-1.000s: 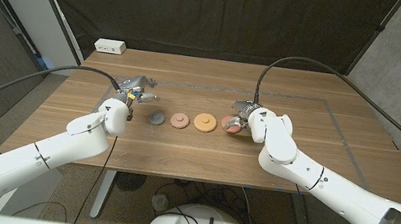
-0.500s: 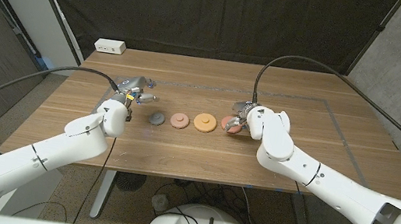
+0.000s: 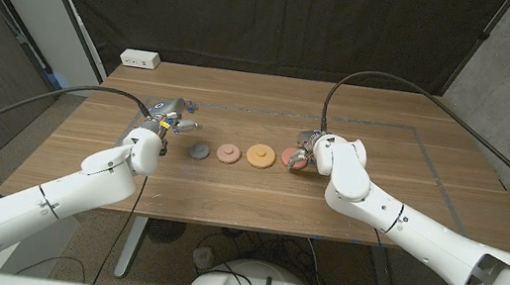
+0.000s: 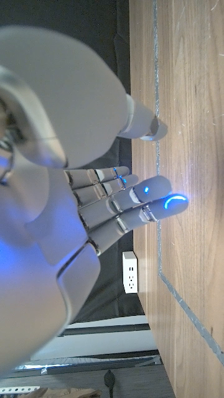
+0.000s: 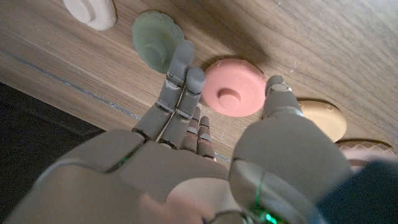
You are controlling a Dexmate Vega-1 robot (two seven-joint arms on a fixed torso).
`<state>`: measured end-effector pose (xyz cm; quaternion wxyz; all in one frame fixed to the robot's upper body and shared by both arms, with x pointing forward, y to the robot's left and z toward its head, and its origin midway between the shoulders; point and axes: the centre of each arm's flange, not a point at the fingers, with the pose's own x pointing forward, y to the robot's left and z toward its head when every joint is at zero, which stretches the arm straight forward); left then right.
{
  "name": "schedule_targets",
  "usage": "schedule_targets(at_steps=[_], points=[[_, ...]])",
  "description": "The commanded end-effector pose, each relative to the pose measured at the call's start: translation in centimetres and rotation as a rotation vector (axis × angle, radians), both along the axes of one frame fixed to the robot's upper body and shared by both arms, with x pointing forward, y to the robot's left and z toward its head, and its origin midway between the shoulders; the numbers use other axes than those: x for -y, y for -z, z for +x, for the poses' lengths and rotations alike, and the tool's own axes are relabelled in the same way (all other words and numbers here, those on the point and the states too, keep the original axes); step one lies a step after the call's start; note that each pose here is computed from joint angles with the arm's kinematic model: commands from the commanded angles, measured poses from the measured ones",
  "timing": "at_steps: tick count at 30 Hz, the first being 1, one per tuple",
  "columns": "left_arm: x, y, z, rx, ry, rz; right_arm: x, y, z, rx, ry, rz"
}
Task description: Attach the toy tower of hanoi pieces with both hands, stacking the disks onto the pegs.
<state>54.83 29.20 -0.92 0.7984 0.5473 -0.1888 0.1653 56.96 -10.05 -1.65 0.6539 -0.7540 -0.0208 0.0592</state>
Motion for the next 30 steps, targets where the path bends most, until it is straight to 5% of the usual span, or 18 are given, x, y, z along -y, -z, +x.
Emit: schedule_targets(at_steps=[1,30], points=[[-0.2,0.5,0.1,-0.016,-0.007,-0.005,-0.3,0.3,0.8,-0.029,0.010,-0.012],[-0.5,0.6,0.8,-0.023,0.000,-0.017,-0.6,0.9,2.0,-0.065,0.037,-0.037]])
